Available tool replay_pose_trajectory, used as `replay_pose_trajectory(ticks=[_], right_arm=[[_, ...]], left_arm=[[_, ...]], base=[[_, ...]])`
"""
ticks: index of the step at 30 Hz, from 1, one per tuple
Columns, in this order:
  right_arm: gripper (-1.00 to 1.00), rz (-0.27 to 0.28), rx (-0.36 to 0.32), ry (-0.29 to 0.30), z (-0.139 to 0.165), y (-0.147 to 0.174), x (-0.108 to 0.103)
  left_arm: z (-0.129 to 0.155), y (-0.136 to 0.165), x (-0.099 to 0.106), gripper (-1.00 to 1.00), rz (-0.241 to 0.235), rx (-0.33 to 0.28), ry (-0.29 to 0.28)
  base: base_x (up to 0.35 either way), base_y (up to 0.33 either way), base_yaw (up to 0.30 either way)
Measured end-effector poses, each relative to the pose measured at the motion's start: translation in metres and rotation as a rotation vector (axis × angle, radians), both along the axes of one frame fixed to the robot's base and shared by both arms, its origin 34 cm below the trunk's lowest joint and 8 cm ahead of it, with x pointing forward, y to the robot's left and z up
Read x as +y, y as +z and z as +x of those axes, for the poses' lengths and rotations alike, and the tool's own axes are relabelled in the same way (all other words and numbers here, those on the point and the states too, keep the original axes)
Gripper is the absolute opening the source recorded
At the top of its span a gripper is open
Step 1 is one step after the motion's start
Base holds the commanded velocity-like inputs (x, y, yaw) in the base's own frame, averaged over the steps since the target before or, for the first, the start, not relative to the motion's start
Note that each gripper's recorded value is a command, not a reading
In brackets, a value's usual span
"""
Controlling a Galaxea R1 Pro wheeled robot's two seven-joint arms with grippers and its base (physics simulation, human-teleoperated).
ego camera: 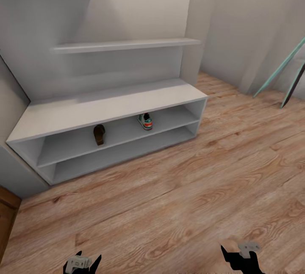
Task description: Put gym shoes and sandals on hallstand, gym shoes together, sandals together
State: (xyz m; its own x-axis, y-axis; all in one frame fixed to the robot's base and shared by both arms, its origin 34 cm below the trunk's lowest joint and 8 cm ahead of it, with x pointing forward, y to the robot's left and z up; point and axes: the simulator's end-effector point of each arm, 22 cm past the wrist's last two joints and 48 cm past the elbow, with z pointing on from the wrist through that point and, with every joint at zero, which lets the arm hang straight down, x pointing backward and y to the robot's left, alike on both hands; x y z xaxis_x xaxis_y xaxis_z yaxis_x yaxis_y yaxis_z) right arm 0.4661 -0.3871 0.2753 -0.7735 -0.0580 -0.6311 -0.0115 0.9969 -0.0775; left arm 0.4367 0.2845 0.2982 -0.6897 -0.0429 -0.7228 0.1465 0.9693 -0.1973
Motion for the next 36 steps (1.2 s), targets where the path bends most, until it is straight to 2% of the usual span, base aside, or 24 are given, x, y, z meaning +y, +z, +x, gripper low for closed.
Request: replay_pose_trajectory(ticks=[1, 2, 8, 15, 18, 36], right_arm=[[1.0, -0.001, 0.001, -0.001, 0.0, 0.0, 0.0], [1.0, -0.001, 0.002, -0.003, -0.001, -0.001, 0.0], [1.0, 0.005, 0.018, -0.011, -0.009, -0.004, 0.002], [1.0, 0.028, 0.014, -0.104, -0.014, -0.006, -0.005], [1.0, 0.034, 0.011, -0.122, -0.015, -0.006, -0.006], [1.0, 0.042, 0.011, -0.125, -0.015, -0.006, -0.002]], left_arm=[[-0.002, -0.004, 0.001, 1.0, 0.026, 0.001, 0.034], [-0.002, -0.004, 0.003, 1.0, 0.032, 0.001, 0.044], [-0.004, -0.006, 0.003, 1.0, 0.037, 0.004, 0.053], [-0.013, -0.011, 0.004, 1.0, 0.037, 0.028, 0.059], [-0.014, -0.011, 0.004, 1.0, 0.037, 0.028, 0.059], [-0.014, -0.011, 0.004, 1.0, 0.037, 0.029, 0.061]], base=[[0.0, 0.0, -0.3], [0.0, 0.0, -0.3], [0.0, 0.0, -0.3], [0.0, 0.0, -0.3], [0.0, 0.0, -0.3], [0.0, 0.0, -0.3]])
